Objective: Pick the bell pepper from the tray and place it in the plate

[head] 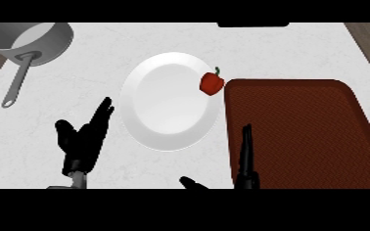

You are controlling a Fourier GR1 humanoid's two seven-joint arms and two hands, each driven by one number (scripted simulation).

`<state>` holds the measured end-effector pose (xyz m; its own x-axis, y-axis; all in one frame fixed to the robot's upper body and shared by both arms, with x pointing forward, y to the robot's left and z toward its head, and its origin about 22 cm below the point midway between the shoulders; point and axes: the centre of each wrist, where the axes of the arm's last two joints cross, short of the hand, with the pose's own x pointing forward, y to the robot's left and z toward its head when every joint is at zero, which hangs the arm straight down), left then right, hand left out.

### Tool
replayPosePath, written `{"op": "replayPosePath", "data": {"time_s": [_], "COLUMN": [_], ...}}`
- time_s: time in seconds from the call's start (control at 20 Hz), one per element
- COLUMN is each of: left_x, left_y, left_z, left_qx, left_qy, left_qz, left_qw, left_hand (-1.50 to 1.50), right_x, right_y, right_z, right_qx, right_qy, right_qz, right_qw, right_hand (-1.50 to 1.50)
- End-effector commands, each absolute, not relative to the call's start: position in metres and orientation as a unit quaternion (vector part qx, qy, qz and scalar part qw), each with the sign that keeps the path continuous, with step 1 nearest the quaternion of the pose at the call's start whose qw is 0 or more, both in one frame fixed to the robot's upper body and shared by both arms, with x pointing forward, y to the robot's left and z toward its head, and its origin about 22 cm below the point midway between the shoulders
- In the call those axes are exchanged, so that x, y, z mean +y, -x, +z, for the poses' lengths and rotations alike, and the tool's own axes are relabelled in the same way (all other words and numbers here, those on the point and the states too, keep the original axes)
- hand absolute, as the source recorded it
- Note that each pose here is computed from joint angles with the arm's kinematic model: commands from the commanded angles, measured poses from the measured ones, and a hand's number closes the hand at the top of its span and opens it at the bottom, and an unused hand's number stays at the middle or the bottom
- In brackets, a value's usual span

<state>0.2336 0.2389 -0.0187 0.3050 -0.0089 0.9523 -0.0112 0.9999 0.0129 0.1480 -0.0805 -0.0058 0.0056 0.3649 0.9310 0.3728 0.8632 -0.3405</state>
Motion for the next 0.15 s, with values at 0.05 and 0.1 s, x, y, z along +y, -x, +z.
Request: {"op": "replayPosePath", "data": {"time_s": [0.05,0.1], "left_x": [0.218,0.231], "left_y": [-0.229,-0.240], "left_z": [-0.034,-0.027], "left_qx": [-0.563,-0.557], "left_qy": [-0.011,-0.005], "left_qz": [-0.001,0.000], "left_qw": [0.826,0.830], "left_hand": [0.00,0.00], "right_x": [-0.077,-0.071], "right_y": [-0.123,-0.115], "right_z": [-0.006,-0.009], "right_qx": [-0.697,-0.700], "right_qy": [0.271,0.268], "right_qz": [0.007,0.001], "right_qw": [0.664,0.662], "right_hand": [-1.50,-1.50]}}
